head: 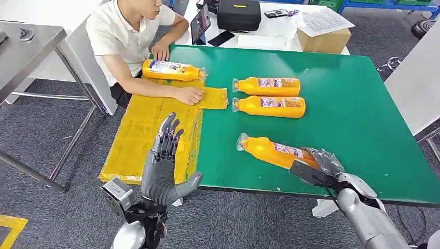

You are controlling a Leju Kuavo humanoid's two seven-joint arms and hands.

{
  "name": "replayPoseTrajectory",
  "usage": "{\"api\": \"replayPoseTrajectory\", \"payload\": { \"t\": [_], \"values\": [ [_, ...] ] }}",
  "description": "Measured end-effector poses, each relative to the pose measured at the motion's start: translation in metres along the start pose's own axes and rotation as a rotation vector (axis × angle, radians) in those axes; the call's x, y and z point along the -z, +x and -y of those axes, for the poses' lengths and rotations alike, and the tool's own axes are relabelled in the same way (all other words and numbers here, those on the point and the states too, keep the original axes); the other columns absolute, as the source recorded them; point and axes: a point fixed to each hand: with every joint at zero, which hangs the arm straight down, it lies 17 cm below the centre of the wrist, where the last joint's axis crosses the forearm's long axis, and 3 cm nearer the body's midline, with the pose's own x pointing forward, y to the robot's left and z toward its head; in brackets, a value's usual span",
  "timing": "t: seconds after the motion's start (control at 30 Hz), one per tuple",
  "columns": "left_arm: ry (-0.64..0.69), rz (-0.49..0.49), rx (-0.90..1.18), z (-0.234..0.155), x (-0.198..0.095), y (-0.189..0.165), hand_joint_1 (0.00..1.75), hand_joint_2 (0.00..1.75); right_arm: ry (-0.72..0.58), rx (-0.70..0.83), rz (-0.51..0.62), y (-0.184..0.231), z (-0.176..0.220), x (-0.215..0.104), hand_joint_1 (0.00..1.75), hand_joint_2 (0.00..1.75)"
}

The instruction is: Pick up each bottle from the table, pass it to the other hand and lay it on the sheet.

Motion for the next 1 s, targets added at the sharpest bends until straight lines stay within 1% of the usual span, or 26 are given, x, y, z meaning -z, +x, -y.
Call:
{"api": "replayPoseTrajectory", "payload": {
  "t": [0.07, 0.13, 0.2, 0.3, 0.37, 0.4, 0.43, 0.5, 0.73, 0.8, 0.9, 1.0],
  "values": [
    [0.002, -0.003, -0.004, -0.001, 0.001, -0.002, 0.00, 1.75, -0.004, 0.037, 0.021, 0.006, -0.002, -0.002, 1.75, 1.75],
    [0.028, -0.014, -0.006, -0.006, 0.000, -0.006, 0.00, 1.75, -0.036, 0.092, 0.063, 0.017, -0.001, -0.005, 1.75, 1.75],
    [0.062, -0.059, -0.029, -0.014, -0.003, -0.017, 0.00, 1.75, -0.080, 0.182, 0.115, 0.037, -0.003, -0.008, 1.75, 1.75],
    [0.123, -0.192, -0.152, -0.026, -0.020, -0.049, 0.00, 1.75, -0.156, 0.365, 0.213, 0.078, -0.008, -0.015, 1.75, 1.75],
    [0.165, -0.330, -0.304, -0.029, -0.038, -0.079, 0.00, 1.75, -0.200, 0.479, 0.287, 0.111, -0.008, -0.020, 1.75, 1.75],
    [0.182, -0.375, -0.361, -0.030, -0.047, -0.089, 0.00, 1.75, -0.215, 0.525, 0.319, 0.124, -0.007, -0.021, 1.75, 1.75],
    [0.202, -0.411, -0.395, -0.033, -0.057, -0.101, 0.00, 1.75, -0.236, 0.571, 0.354, 0.140, -0.003, -0.022, 1.75, 1.75],
    [0.217, -0.445, -0.400, -0.038, -0.068, -0.112, 0.00, 1.75, -0.256, 0.606, 0.393, 0.160, 0.003, -0.023, 1.75, 1.75],
    [0.232, -0.487, -0.387, -0.044, -0.079, -0.125, 0.00, 1.75, -0.285, 0.648, 0.433, 0.179, 0.010, -0.026, 1.75, 1.75],
    [0.237, -0.489, -0.312, -0.048, -0.080, -0.128, 0.00, 1.75, -0.299, 0.685, 0.459, 0.185, 0.014, -0.028, 1.75, 1.75],
    [0.175, -0.494, -0.162, -0.042, -0.079, -0.136, 0.00, 1.75, -0.344, 0.742, 0.506, 0.203, 0.026, -0.030, 1.75, 1.75],
    [0.092, -0.474, -0.098, -0.027, -0.076, -0.138, 0.00, 1.75, -0.373, 0.790, 0.536, 0.222, 0.034, -0.030, 1.75, 1.75]
  ]
}}
